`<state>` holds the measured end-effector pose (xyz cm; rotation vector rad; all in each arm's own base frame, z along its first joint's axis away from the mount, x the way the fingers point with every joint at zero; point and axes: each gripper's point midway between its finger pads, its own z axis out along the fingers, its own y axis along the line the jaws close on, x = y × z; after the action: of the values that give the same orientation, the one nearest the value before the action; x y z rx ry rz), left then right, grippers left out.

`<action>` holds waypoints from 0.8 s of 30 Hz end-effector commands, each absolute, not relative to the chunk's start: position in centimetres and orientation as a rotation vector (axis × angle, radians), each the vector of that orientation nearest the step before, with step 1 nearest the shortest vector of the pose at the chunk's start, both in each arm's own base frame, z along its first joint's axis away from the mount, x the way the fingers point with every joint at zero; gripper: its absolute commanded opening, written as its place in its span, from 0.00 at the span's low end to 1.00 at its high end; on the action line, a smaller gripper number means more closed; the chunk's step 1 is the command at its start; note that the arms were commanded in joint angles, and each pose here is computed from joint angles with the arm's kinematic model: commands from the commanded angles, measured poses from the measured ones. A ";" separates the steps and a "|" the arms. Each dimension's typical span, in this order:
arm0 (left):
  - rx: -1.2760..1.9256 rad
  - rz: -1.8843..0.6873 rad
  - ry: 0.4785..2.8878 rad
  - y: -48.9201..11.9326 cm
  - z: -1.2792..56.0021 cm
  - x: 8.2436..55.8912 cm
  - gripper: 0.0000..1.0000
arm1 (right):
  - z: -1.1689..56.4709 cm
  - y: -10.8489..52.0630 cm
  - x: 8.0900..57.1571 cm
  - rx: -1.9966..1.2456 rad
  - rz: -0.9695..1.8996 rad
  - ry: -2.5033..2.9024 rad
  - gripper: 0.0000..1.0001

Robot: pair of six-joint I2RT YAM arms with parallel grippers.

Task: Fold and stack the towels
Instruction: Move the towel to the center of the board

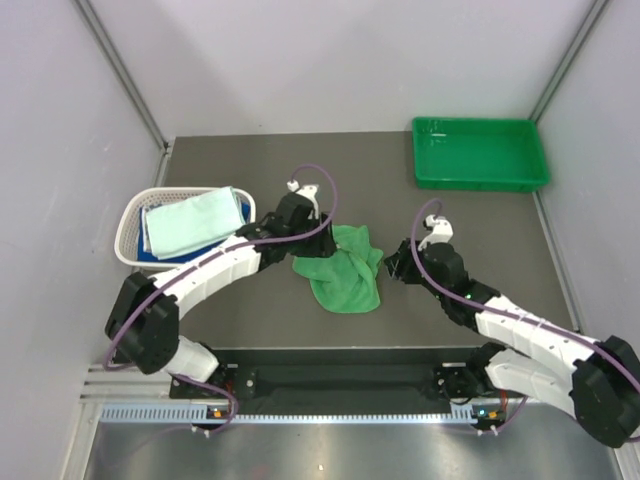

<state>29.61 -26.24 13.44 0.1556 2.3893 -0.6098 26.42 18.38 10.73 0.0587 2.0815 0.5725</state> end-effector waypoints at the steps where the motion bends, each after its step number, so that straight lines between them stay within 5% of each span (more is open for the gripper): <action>1: 0.211 -0.694 2.329 -29.8 15.1 30.6 0.63 | 11.7 18.6 26.5 0.099 0.613 2.019 0.51; 11: 0.130 -0.562 2.469 -31.6 8.9 34.1 0.64 | 9.3 20.4 24.1 -0.024 0.725 2.071 0.46; 24: 0.062 -0.593 2.421 -32.6 8.8 36.0 0.62 | 6.0 21.4 22.2 -0.092 0.725 2.118 0.41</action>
<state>33.50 -31.29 5.55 0.1162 2.5420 -0.5267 21.59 20.65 4.79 -0.0829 2.1889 0.6974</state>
